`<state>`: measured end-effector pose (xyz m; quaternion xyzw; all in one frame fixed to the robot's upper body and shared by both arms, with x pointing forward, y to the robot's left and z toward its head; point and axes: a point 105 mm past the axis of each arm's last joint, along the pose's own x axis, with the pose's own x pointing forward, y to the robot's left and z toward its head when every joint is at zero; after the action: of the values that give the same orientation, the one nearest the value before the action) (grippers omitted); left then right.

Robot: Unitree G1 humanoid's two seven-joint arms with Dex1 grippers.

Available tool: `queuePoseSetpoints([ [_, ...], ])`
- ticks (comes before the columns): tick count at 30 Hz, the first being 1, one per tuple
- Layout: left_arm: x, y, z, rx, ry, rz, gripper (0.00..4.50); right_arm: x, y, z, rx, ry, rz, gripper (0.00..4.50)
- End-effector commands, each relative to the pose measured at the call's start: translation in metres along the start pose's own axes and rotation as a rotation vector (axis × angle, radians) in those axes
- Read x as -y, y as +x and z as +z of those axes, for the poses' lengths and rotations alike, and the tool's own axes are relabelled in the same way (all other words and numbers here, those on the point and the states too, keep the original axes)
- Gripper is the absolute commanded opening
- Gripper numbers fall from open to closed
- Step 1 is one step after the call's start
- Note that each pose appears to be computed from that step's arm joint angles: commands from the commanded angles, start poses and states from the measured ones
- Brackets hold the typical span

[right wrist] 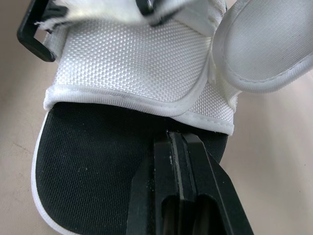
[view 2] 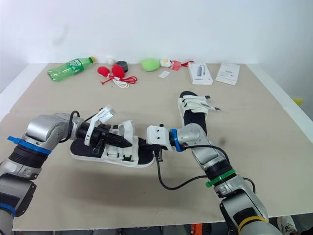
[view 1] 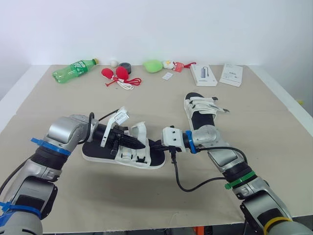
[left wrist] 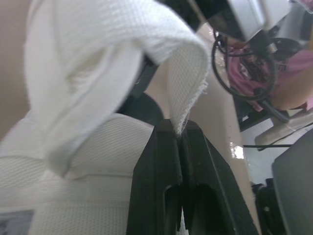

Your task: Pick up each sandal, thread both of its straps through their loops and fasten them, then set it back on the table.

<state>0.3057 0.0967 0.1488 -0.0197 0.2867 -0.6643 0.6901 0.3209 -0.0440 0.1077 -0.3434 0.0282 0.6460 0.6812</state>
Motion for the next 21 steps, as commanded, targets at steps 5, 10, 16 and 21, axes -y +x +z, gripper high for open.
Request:
queuePoseSetpoints([
  [5, 0.005, 0.002, 0.000, -0.036, 0.042, -0.054, 0.08, -0.019, -0.002, -0.044, -0.160, 0.117, 0.046, 0.00],
  [10, 0.011, 0.003, 0.002, -0.046, 0.066, -0.078, 0.08, -0.020, -0.002, -0.045, -0.161, 0.120, 0.046, 0.00],
  [16, 0.015, 0.007, 0.002, -0.058, 0.157, -0.079, 0.08, -0.020, -0.002, -0.045, -0.161, 0.121, 0.045, 0.00],
  [21, 0.019, 0.010, -0.009, -0.075, 0.162, -0.087, 0.08, -0.020, -0.001, -0.044, -0.157, 0.122, 0.047, 0.00],
])
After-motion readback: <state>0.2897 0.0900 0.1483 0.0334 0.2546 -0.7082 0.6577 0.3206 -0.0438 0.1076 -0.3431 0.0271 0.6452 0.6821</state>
